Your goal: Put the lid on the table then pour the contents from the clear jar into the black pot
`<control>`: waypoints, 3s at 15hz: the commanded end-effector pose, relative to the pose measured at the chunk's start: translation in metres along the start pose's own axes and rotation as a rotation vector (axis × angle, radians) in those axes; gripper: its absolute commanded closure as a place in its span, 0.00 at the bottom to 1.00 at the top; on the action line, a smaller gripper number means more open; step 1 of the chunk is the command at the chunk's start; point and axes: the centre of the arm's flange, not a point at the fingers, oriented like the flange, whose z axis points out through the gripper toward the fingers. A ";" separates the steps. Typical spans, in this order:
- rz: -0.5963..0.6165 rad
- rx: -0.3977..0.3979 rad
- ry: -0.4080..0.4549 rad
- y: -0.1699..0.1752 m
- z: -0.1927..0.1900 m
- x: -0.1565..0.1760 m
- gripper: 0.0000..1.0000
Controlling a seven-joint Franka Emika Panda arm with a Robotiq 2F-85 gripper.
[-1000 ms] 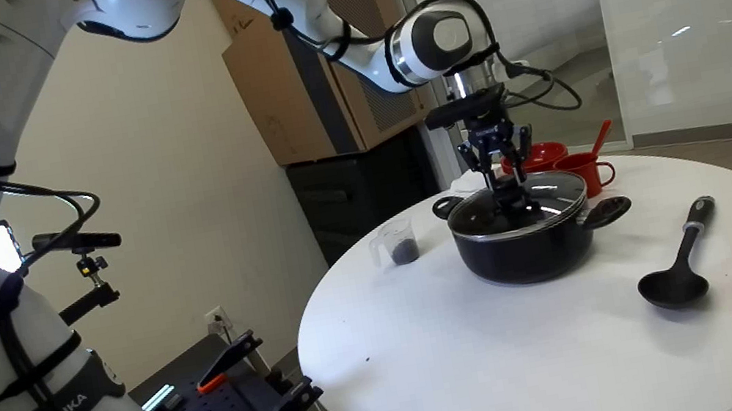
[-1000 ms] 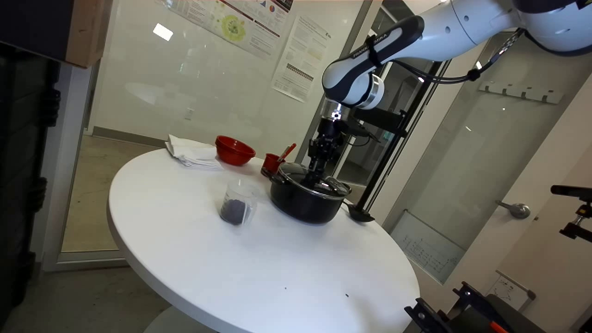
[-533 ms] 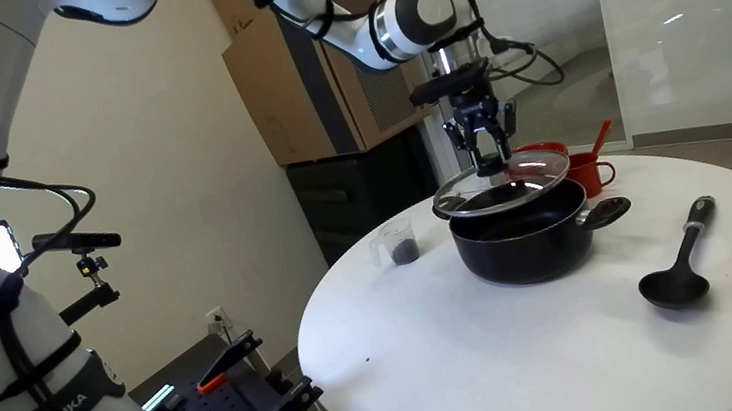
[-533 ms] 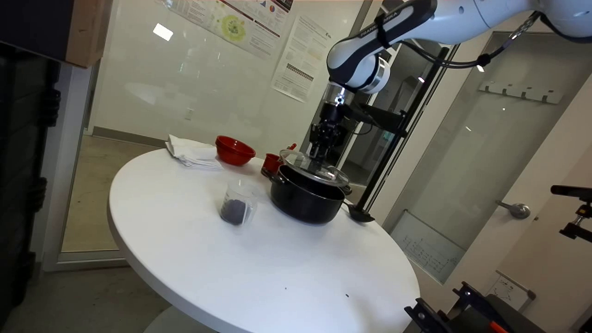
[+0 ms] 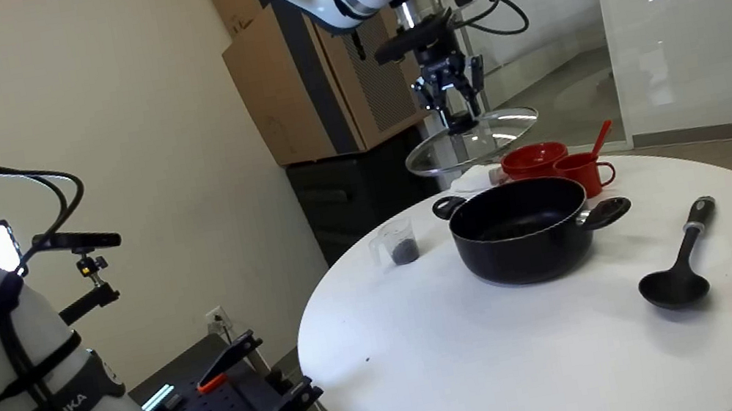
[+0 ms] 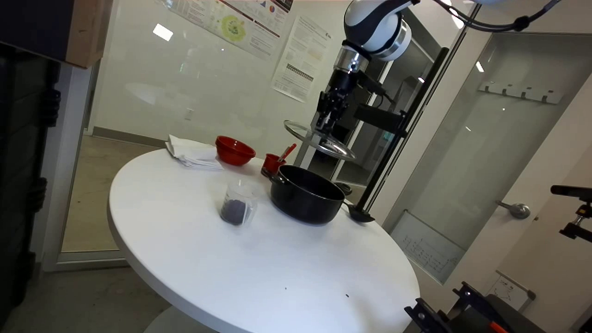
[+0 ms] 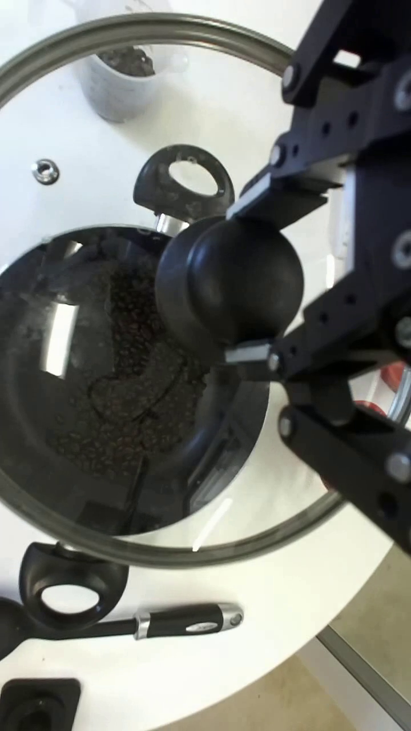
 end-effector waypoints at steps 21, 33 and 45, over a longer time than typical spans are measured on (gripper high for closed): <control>-0.394 -0.028 -0.096 -0.120 0.116 -0.196 0.75; -0.536 -0.080 -0.114 -0.143 0.194 -0.190 0.75; -0.608 -0.035 -0.177 -0.146 0.232 -0.189 0.75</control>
